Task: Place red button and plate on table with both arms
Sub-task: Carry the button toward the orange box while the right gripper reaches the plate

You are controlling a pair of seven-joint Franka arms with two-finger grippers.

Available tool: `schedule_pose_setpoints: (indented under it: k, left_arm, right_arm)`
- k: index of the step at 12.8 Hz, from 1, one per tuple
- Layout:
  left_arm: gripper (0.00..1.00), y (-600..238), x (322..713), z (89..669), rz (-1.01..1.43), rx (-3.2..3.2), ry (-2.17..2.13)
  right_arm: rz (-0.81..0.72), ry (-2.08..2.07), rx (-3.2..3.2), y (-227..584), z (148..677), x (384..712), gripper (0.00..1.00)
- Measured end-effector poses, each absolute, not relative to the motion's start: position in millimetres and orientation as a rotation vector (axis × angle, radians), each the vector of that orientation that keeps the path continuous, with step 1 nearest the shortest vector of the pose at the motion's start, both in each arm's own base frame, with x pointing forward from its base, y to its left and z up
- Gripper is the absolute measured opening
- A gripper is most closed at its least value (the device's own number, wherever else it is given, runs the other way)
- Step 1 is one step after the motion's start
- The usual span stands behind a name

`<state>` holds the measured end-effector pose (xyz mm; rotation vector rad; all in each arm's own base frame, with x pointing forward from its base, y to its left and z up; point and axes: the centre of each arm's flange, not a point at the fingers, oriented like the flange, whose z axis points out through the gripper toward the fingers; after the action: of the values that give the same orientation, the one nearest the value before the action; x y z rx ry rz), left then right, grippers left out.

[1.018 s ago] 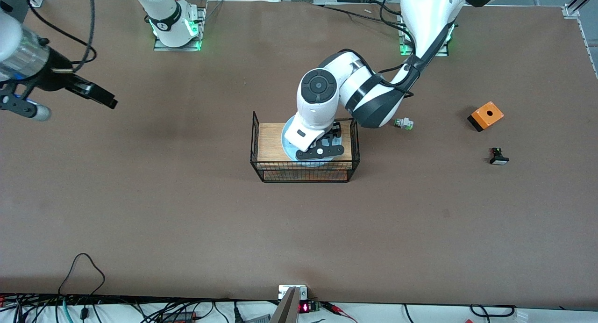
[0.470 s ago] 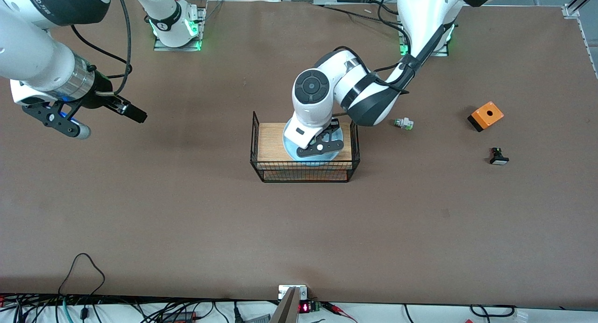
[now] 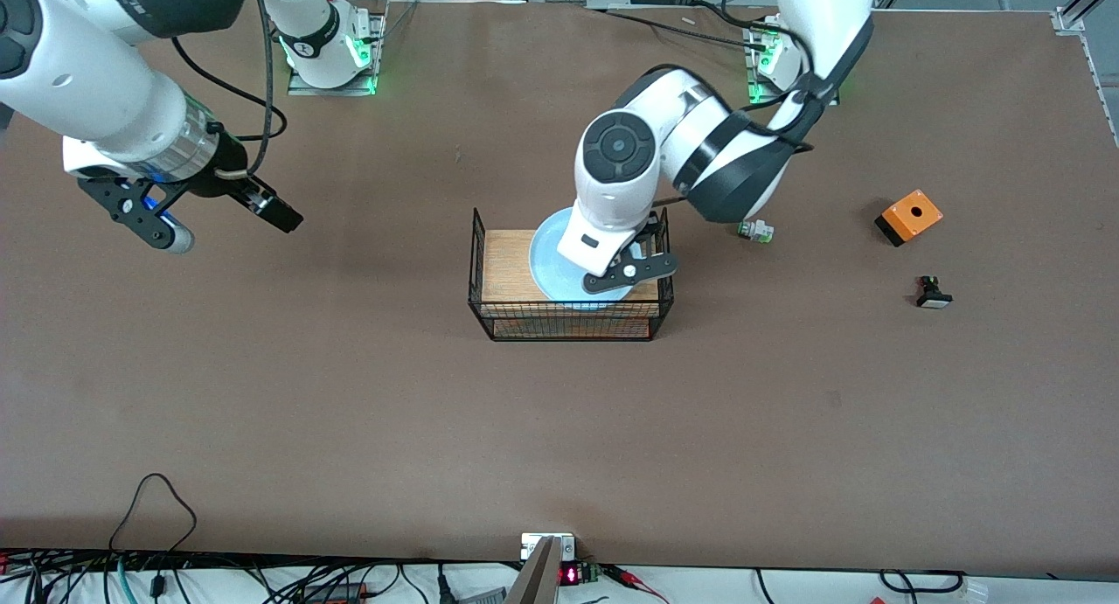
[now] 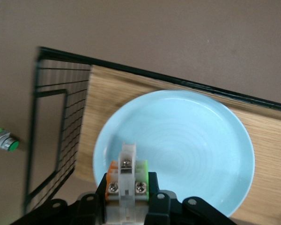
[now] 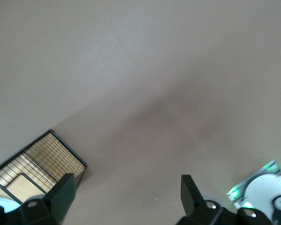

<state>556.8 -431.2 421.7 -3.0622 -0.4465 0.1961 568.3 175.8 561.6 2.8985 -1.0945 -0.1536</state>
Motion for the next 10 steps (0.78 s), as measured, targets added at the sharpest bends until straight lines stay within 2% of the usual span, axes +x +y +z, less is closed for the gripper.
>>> schedule_pose_setpoints:
  k: [3, 6, 10]
  left_arm:
    - [0.34, -378.8, 565.0, 485.0, 0.226, -3.065, -0.505]
    - [0.34, -285.4, 588.8, 534.9, 0.256, -3.057, -0.470]
    - [0.34, -132.5, 632.1, 548.2, 0.288, -3.091, -0.420]
  right_arm:
    - [-0.107, -1.092, 2.921, 223.3, 547.9, 567.9, 1.00]
    - [-0.089, -1.123, 2.914, 275.5, 529.8, 559.5, 1.00]
    - [-0.051, -1.243, 2.890, 330.2, 518.8, 547.3, 1.00]
